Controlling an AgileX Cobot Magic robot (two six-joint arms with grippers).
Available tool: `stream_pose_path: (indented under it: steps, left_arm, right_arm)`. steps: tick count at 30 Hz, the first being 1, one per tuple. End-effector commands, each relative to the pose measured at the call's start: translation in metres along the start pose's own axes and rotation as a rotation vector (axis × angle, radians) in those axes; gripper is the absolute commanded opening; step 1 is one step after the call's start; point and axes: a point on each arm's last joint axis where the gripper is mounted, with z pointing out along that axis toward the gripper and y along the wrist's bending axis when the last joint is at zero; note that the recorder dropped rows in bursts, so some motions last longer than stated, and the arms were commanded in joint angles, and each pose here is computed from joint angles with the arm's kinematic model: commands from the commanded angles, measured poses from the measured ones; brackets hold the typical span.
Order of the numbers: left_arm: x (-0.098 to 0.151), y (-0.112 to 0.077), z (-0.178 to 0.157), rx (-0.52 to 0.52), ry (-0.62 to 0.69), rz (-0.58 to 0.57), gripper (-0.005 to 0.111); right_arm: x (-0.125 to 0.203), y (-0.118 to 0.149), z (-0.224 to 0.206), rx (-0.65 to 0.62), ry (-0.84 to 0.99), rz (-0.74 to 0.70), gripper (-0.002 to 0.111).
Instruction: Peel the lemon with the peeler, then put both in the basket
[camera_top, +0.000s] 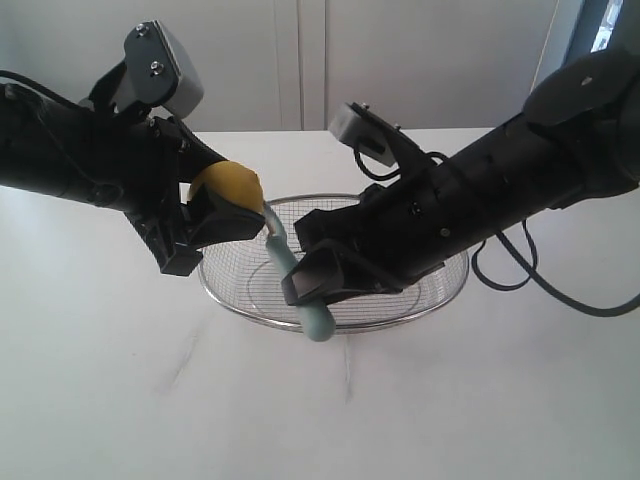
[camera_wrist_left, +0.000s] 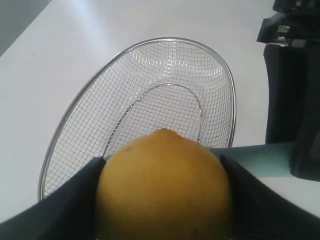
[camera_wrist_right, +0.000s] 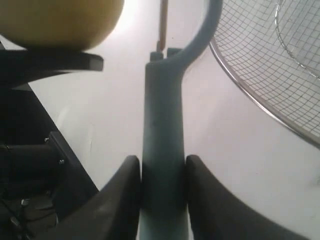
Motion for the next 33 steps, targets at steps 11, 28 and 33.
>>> stream_pose_path:
  steps: [11, 28, 33]
  left_arm:
    - [-0.003, -0.003, -0.001, 0.015, -0.020, -0.025, 0.000]
    - [-0.003, -0.003, -0.001, 0.015, -0.020, -0.025, 0.000]
    - [-0.003, -0.003, -0.001, 0.015, -0.020, -0.025, 0.000]
  right_arm:
    - [0.000, 0.007, -0.005, -0.006, -0.015, -0.030, 0.000]
    - [-0.001, 0.010, -0.017, 0.015, -0.050, -0.060, 0.000]
    - [-0.001, 0.012, -0.021, 0.017, -0.061, -0.065, 0.000]
